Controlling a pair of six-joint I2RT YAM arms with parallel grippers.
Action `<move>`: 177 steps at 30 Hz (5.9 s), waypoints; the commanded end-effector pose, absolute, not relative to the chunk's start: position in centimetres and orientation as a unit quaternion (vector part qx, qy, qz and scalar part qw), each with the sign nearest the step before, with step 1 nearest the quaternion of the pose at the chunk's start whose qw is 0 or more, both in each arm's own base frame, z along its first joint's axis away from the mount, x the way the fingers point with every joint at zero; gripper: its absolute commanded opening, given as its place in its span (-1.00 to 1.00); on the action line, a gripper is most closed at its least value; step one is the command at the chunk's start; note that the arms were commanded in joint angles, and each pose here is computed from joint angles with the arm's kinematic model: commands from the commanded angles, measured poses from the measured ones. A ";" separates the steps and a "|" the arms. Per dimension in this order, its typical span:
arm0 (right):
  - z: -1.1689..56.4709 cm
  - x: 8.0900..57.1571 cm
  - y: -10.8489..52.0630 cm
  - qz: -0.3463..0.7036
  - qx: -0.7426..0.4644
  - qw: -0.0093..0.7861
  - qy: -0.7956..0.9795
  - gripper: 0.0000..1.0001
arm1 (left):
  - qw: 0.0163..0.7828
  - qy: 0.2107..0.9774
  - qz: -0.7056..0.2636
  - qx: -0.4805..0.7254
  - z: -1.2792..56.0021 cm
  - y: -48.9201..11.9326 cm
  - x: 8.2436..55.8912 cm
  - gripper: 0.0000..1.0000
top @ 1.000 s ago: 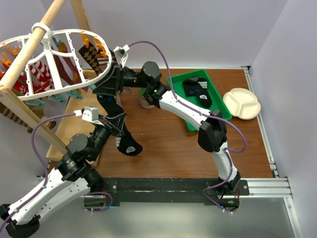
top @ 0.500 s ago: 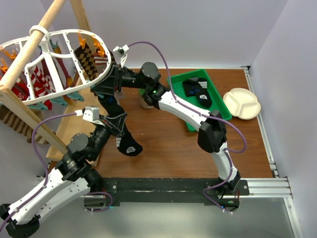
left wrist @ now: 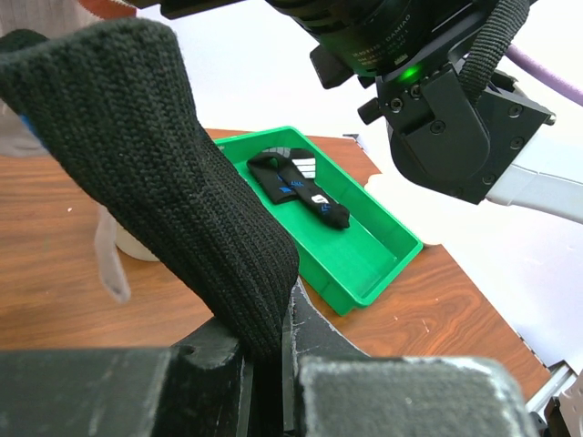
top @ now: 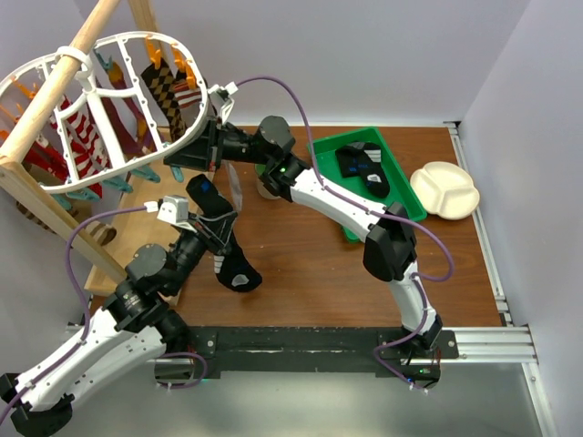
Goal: Remove the socks clipped to the hanger
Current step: Remove the sock from the hanger, then place the sock in the bin.
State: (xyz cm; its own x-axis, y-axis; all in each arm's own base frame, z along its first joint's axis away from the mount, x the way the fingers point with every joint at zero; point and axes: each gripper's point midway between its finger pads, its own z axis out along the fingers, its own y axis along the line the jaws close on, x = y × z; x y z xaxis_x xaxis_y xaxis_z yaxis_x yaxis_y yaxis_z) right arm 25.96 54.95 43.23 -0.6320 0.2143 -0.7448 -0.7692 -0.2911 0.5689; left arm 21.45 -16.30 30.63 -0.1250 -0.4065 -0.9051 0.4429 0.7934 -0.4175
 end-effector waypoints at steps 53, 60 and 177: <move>39.4 28.2 42.4 0.497 -0.175 0.516 0.675 0.75 | 0.652 0.649 -0.380 0.099 32.3 -21.6 21.8 -1.00; 39.0 30.0 35.2 0.377 -0.098 0.591 0.706 0.80 | 0.647 0.634 -0.404 0.126 33.8 -24.1 22.3 -1.00; 39.1 26.8 23.9 0.280 -0.038 0.642 0.712 0.97 | 0.545 0.784 -0.251 0.161 15.5 -38.0 33.9 0.87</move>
State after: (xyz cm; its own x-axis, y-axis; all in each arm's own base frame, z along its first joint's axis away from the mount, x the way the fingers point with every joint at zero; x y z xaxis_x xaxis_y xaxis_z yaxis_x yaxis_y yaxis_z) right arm 27.09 20.72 36.21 -0.1852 0.2190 -0.9580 -0.2762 0.9240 0.2646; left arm 35.72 -41.67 15.52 -0.3220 0.0693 -0.9442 0.6033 0.7837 -0.1482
